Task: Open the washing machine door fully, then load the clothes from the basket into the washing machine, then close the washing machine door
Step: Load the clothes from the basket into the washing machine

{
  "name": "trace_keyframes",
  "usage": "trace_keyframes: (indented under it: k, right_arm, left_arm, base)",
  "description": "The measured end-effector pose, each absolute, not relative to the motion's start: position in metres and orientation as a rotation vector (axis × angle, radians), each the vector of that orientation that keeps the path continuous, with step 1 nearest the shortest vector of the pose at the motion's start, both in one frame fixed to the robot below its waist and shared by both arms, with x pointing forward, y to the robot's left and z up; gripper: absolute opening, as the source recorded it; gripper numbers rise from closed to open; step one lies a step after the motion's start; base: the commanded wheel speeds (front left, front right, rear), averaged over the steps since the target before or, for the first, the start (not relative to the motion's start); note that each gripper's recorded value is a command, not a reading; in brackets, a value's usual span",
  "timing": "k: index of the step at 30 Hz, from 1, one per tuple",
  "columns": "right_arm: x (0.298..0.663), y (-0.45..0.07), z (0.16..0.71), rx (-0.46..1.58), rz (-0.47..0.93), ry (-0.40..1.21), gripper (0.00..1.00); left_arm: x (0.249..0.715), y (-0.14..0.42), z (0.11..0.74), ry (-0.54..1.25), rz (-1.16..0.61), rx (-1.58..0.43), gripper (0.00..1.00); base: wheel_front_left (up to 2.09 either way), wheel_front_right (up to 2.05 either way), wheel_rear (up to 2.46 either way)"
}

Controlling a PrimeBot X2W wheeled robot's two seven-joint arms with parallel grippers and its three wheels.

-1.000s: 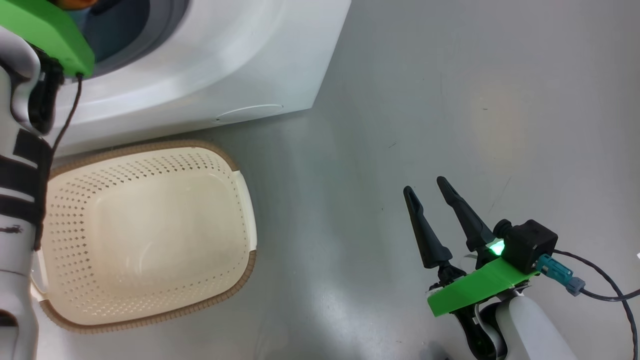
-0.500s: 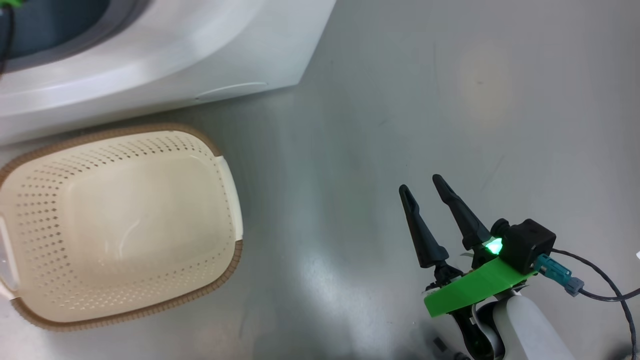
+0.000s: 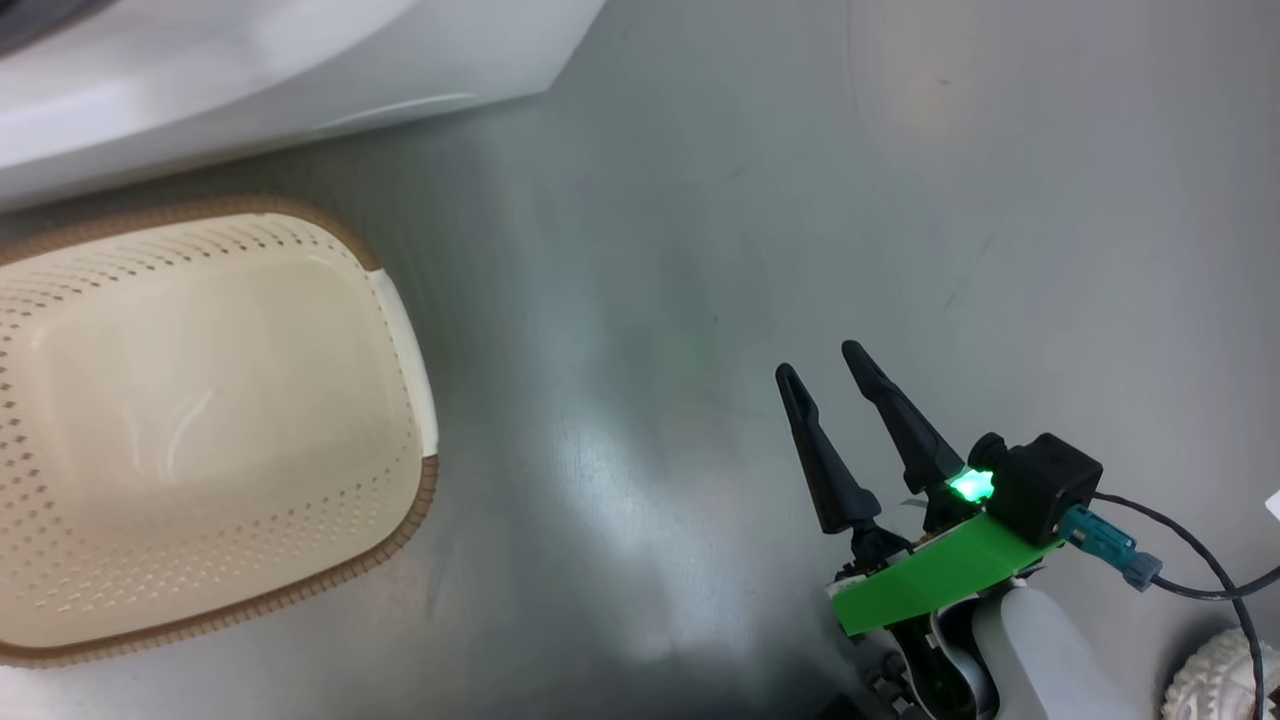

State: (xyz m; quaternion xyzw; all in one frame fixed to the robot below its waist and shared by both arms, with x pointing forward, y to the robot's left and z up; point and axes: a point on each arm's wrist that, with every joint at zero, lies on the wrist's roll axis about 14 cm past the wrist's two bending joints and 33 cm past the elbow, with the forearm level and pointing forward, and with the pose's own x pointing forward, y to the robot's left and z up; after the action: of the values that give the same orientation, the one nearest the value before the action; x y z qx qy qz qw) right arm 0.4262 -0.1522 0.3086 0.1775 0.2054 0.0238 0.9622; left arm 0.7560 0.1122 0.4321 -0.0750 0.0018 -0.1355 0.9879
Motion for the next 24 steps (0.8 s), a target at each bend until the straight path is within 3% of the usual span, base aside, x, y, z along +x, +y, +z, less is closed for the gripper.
trace_keyframes:
  k: [18,24]
  right_arm:
    - [0.42,-0.156,0.289,0.369,0.025,0.469,1.0]
    - [0.42,-0.156,0.287,0.369,0.026,0.474,1.0]
  left_arm:
    - [0.777,0.088,0.489,-0.262,-0.361,-0.2,0.0]
    - [0.774,0.08,0.475,-0.227,-0.392,-0.206,0.0]
  base:
    - [0.0,0.0,0.0]
    - [0.0,0.0,0.0]
